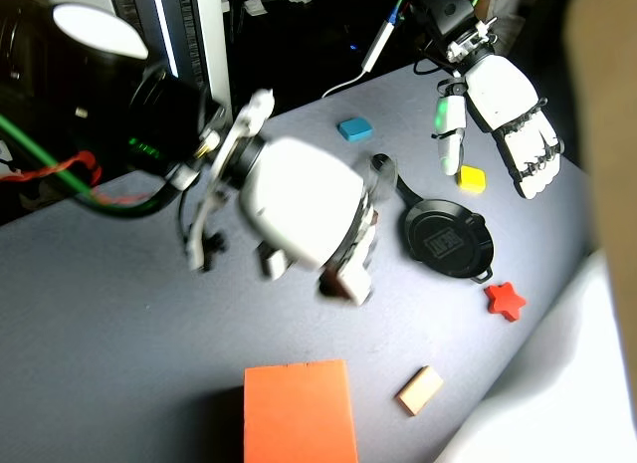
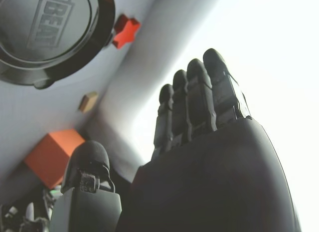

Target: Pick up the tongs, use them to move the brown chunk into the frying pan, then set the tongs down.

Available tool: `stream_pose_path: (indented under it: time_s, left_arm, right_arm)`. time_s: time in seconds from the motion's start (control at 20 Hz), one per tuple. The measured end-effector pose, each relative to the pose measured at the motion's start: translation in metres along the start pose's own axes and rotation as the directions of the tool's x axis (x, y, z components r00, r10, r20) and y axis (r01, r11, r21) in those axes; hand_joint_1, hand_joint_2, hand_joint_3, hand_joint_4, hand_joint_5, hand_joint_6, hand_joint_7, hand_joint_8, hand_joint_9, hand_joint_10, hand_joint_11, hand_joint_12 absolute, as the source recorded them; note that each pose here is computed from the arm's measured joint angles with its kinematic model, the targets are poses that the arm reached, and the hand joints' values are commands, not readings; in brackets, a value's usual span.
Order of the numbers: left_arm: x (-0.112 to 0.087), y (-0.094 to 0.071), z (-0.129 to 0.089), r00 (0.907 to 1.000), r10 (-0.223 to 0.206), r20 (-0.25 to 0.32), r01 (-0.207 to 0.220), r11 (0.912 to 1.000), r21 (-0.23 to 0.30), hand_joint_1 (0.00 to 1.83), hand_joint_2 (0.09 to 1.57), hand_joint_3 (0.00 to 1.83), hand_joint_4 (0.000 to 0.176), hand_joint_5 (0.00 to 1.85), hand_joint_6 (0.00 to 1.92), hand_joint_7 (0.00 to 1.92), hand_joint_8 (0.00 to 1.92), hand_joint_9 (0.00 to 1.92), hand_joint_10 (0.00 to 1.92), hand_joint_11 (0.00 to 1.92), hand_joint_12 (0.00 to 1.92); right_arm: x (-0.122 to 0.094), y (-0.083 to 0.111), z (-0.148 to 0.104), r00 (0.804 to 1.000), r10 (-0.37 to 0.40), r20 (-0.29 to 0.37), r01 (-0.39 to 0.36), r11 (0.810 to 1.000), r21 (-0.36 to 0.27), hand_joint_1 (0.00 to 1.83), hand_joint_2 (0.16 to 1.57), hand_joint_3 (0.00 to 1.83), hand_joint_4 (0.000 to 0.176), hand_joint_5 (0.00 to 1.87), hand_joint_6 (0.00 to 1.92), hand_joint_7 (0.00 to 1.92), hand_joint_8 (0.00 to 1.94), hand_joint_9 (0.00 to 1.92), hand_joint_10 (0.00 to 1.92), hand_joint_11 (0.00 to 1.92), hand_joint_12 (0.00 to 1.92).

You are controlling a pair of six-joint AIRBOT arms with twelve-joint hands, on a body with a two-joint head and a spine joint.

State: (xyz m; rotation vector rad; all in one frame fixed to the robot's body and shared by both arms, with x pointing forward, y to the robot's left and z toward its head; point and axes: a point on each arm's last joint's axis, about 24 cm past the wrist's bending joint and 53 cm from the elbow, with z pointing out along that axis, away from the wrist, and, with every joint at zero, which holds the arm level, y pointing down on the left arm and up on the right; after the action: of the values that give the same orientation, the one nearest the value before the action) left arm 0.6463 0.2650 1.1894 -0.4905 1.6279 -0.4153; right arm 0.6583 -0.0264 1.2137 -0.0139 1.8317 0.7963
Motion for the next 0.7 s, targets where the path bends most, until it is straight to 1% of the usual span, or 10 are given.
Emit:
stream_pose_path:
  time_s: [0.1, 0.15, 0.25, 0.3, 0.4, 0.45, 0.5, 0.55, 0.6, 0.7]
  left_arm:
    - [0.000, -0.002, 0.000, 1.0000, 0.008, 0.002, -0.008, 0.9999, 0.009, 0.01, 1.23, 0.00, 0.000, 0.13, 0.00, 0.17, 0.00, 0.15, 0.00, 0.00, 0.46]
    - [0.000, -0.002, 0.000, 1.0000, 0.006, 0.002, -0.006, 1.0000, 0.007, 0.00, 1.23, 0.00, 0.000, 0.13, 0.00, 0.17, 0.00, 0.15, 0.00, 0.00, 0.44]
    - [0.000, 0.001, 0.000, 1.0000, -0.002, 0.000, 0.002, 1.0000, -0.003, 0.00, 1.23, 0.00, 0.000, 0.13, 0.00, 0.16, 0.00, 0.15, 0.00, 0.00, 0.45]
    - [0.000, 0.000, 0.000, 1.0000, 0.000, 0.000, 0.000, 1.0000, 0.000, 0.00, 1.23, 0.00, 0.000, 0.12, 0.00, 0.16, 0.00, 0.14, 0.00, 0.00, 0.44]
    - [0.000, -0.001, 0.000, 1.0000, 0.005, 0.001, -0.005, 1.0000, 0.005, 0.00, 1.24, 0.00, 0.000, 0.12, 0.00, 0.16, 0.00, 0.15, 0.00, 0.00, 0.44]
    - [0.000, -0.001, 0.000, 1.0000, 0.004, 0.001, -0.004, 1.0000, 0.005, 0.00, 1.23, 0.00, 0.000, 0.12, 0.00, 0.16, 0.00, 0.15, 0.00, 0.00, 0.42]
    - [0.000, -0.001, 0.000, 1.0000, 0.003, 0.001, -0.003, 1.0000, 0.003, 0.00, 1.23, 0.00, 0.000, 0.12, 0.00, 0.17, 0.00, 0.15, 0.00, 0.00, 0.43]
    - [0.000, -0.001, 0.000, 1.0000, 0.003, 0.001, -0.003, 1.0000, 0.003, 0.00, 1.23, 0.00, 0.000, 0.12, 0.00, 0.17, 0.00, 0.15, 0.00, 0.00, 0.43]
    - [0.000, -0.001, 0.000, 1.0000, 0.003, 0.001, -0.003, 1.0000, 0.003, 0.01, 1.23, 0.00, 0.000, 0.13, 0.00, 0.17, 0.00, 0.15, 0.00, 0.00, 0.44]
    - [0.000, -0.001, 0.000, 1.0000, 0.002, 0.001, -0.002, 1.0000, 0.003, 0.02, 1.24, 0.00, 0.000, 0.13, 0.01, 0.17, 0.00, 0.15, 0.00, 0.00, 0.43]
  right_arm:
    - [0.021, -0.008, -0.001, 0.998, 0.004, -0.056, 0.000, 0.998, 0.070, 1.21, 1.14, 0.00, 0.016, 0.90, 1.14, 0.99, 0.97, 0.96, 0.77, 0.61, 1.60]
    - [0.032, -0.012, -0.002, 0.996, 0.035, -0.084, -0.027, 0.995, 0.099, 1.21, 1.14, 0.00, 0.016, 0.90, 1.14, 0.99, 0.97, 0.97, 0.78, 0.61, 1.60]
    - [0.040, -0.014, -0.004, 0.988, 0.104, -0.110, -0.089, 0.987, 0.132, 1.21, 1.14, 0.00, 0.009, 0.88, 1.18, 1.00, 0.96, 0.94, 0.75, 0.59, 1.57]
    - [0.045, -0.019, -0.007, 0.977, 0.176, -0.122, -0.151, 0.970, 0.192, 1.20, 1.15, 0.00, 0.005, 0.86, 1.20, 0.99, 0.97, 0.94, 0.74, 0.57, 1.57]
    - [0.052, -0.026, -0.009, 0.968, 0.218, -0.127, -0.180, 0.950, 0.255, 1.20, 1.15, 0.00, 0.002, 0.84, 1.22, 0.98, 0.99, 0.93, 0.74, 0.56, 1.57]
    - [0.054, -0.026, -0.008, 0.967, 0.220, -0.127, -0.181, 0.947, 0.267, 1.20, 1.16, 0.00, 0.001, 0.83, 1.24, 0.97, 1.01, 0.92, 0.73, 0.55, 1.56]
    - [0.057, -0.024, -0.007, 0.968, 0.215, -0.128, -0.173, 0.945, 0.276, 1.13, 1.19, 0.00, 0.000, 0.82, 1.23, 0.93, 0.62, 0.88, 0.69, 0.50, 1.55]
    - [0.061, -0.020, -0.005, 0.969, 0.210, -0.130, -0.166, 0.944, 0.285, 1.12, 1.20, 0.00, 0.000, 0.81, 1.23, 0.98, 0.39, 0.87, 0.64, 0.50, 1.53]
    - [0.066, -0.014, -0.002, 0.969, 0.203, -0.138, -0.158, 0.945, 0.286, 1.12, 1.19, 0.00, 0.000, 0.82, 1.21, 1.04, 0.25, 0.89, 0.59, 0.51, 1.52]
    - [0.073, -0.007, 0.003, 0.965, 0.213, -0.154, -0.164, 0.946, 0.281, 1.12, 1.20, 0.00, 0.000, 0.81, 1.22, 1.08, 0.11, 0.89, 0.55, 0.52, 1.50]
